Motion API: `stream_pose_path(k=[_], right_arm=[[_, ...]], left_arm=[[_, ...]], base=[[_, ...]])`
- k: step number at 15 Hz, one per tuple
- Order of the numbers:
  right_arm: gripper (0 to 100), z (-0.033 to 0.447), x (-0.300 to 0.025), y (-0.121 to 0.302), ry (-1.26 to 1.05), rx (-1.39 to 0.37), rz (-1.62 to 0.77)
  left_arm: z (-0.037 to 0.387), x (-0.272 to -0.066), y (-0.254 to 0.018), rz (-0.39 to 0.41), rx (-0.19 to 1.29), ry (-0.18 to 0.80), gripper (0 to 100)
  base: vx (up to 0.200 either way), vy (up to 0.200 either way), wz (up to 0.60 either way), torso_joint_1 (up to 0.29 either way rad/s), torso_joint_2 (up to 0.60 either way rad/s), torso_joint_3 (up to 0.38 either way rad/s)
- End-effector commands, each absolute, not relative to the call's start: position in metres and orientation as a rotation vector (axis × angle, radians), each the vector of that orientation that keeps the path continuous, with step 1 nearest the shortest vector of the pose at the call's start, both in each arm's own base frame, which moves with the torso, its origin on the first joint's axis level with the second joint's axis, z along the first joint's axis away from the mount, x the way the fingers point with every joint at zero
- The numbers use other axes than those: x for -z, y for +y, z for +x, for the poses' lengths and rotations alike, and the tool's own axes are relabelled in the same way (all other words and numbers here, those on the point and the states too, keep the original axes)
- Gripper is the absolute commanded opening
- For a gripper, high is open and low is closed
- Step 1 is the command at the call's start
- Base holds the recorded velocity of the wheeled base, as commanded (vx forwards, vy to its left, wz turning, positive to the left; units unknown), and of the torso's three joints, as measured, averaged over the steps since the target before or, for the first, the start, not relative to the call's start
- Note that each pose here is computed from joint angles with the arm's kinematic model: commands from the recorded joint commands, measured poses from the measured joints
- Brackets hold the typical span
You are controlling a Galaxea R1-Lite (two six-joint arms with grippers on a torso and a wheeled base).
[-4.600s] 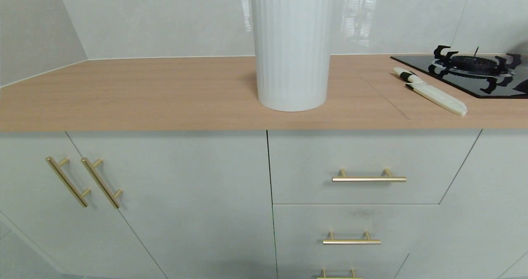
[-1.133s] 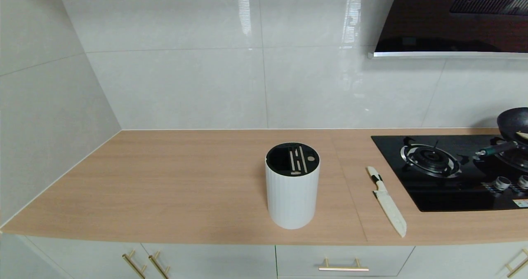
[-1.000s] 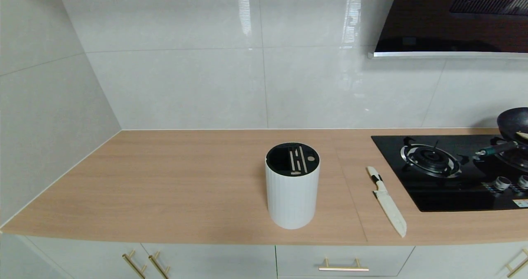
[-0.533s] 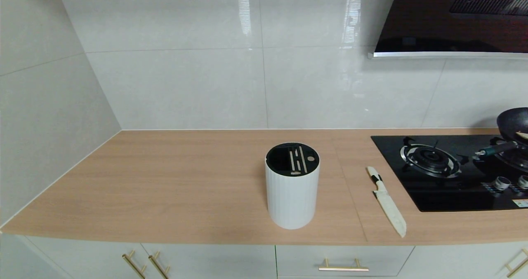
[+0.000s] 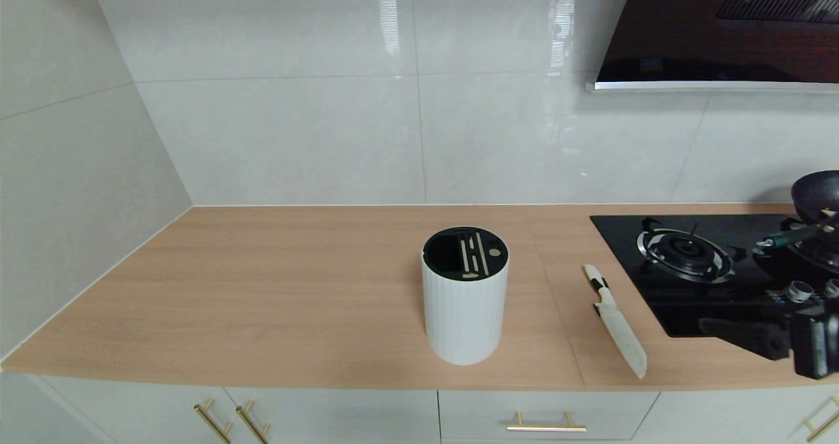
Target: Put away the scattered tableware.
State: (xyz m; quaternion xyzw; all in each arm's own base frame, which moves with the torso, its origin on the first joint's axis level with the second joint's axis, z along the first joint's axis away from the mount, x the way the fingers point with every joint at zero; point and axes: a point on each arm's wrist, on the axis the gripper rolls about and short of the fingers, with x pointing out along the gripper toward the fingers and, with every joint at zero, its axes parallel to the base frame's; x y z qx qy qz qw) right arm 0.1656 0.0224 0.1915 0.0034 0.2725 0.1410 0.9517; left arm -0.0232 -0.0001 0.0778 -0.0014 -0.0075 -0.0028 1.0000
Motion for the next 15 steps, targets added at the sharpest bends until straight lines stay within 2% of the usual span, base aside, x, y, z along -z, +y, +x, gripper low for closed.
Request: stream_pose_path(k=[1,2,3,5,8,12,15], right_arm=[[100,0.241,-0.154,0.035,0.697,-0.299,0.004],[100,0.247,-0.148,0.036,0.708,-0.299,0.003],[100,0.271,-0.119,0.038,0.760,-0.284,0.003],[100,0.305,-0.082,0.033,0.739,-0.224,-0.003],[100,0.327,-0.043,0.029,0.727,-0.162,-0.029],[100,0.334,-0.028,0.029,0.718,-0.144,-0.035],[100,0.343,-0.004,0.030,0.684,-0.144,-0.036]], left_arm=[[-0.023,-0.078,0.000,-0.003,0.006,-0.015,100],[-0.023,-0.078,0.000,-0.003,0.006,-0.015,100],[-0.023,-0.078,0.000,-0.003,0.006,-0.015,100],[-0.023,-0.078,0.000,-0.003,0.006,-0.015,100],[-0.023,-0.078,0.000,-0.003,0.006,-0.015,100],[-0.023,-0.078,0.000,-0.003,0.006,-0.015,100],[-0.023,-0.078,0.000,-0.003,0.006,-0.015,100]], base=[[0.000,0.000,0.00,0.000,0.00,0.000],[0.000,0.000,0.00,0.000,0.00,0.000],[0.000,0.000,0.00,0.000,0.00,0.000],[0.000,0.000,0.00,0.000,0.00,0.000],[0.000,0.000,0.00,0.000,0.00,0.000],[0.000,0.000,0.00,0.000,0.00,0.000],[0.000,0.000,0.00,0.000,0.00,0.000]])
